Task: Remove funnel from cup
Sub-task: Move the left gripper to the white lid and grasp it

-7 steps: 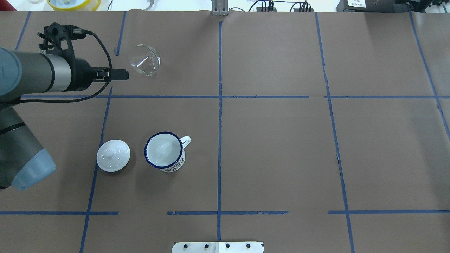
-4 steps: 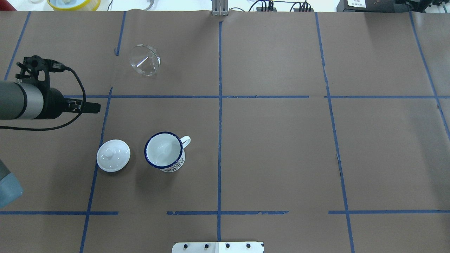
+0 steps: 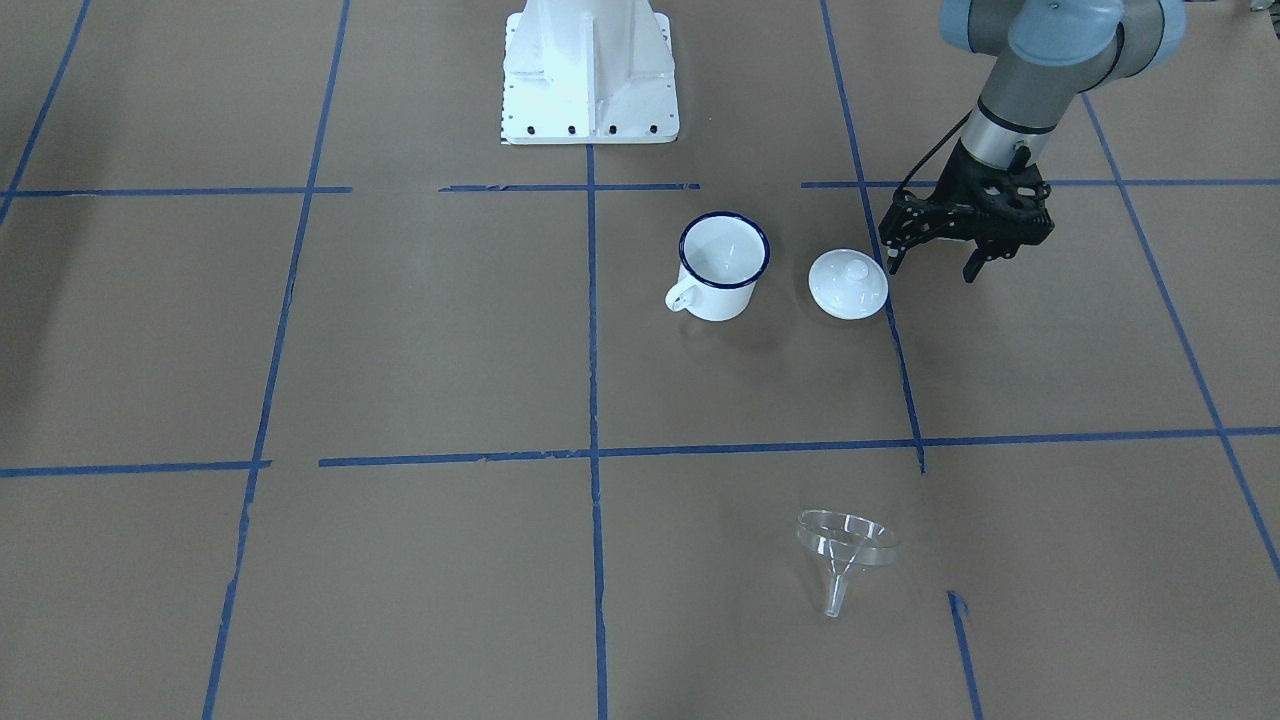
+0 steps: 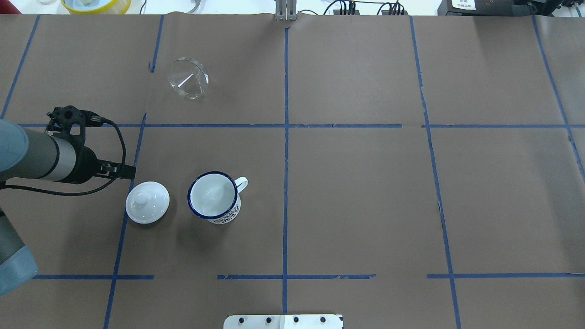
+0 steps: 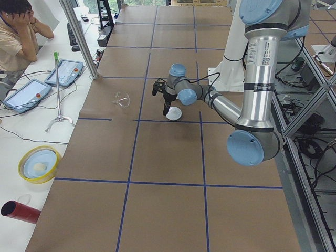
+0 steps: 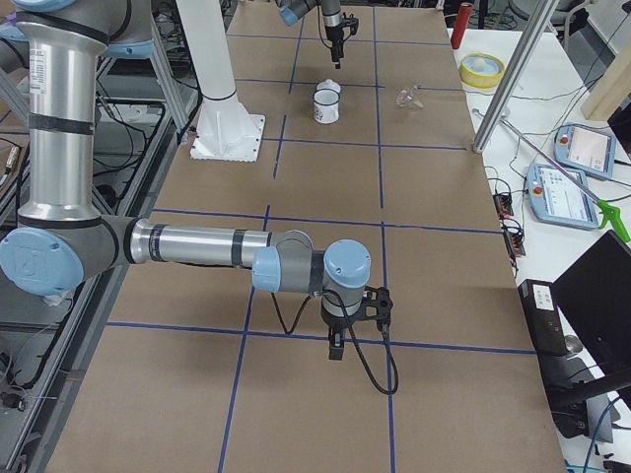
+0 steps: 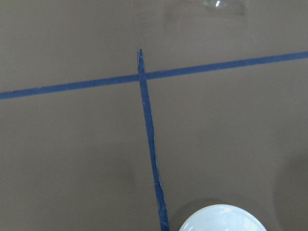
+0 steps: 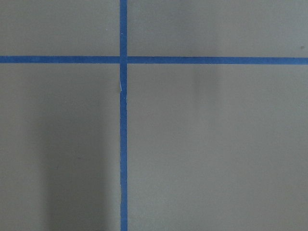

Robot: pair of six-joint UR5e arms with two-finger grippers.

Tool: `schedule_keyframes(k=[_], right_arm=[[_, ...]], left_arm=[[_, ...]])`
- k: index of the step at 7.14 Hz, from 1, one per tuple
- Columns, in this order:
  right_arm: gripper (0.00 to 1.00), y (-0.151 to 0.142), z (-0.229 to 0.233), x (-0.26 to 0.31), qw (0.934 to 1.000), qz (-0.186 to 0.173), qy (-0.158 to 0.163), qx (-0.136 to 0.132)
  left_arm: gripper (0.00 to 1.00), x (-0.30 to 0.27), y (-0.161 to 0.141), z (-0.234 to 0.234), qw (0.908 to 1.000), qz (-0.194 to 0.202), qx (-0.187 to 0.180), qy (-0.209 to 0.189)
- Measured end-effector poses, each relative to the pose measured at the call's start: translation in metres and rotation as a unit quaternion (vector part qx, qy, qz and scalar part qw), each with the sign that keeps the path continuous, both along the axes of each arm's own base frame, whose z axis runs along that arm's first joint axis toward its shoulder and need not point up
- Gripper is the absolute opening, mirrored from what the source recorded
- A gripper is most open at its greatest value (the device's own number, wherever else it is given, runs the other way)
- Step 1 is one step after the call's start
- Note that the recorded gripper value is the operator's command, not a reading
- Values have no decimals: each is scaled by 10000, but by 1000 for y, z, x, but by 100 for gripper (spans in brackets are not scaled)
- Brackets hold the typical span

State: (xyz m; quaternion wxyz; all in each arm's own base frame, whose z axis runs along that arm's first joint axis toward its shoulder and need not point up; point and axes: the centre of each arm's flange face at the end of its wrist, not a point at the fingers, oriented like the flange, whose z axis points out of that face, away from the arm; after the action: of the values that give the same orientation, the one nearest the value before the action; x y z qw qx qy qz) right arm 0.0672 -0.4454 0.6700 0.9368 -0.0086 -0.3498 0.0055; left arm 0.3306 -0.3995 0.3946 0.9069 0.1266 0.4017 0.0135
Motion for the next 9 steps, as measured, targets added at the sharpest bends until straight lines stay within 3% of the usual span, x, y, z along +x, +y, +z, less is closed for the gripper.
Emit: schedule_keyframes(k=[5,9], right_arm=[[100,0,0,0,10000,0,0,0],[100,0,0,0,10000,0,0,0]], left_arm=[[99,48,-4,-2,9997,71,-244,35],[75,65,13,3,9992,294,-265,-8]])
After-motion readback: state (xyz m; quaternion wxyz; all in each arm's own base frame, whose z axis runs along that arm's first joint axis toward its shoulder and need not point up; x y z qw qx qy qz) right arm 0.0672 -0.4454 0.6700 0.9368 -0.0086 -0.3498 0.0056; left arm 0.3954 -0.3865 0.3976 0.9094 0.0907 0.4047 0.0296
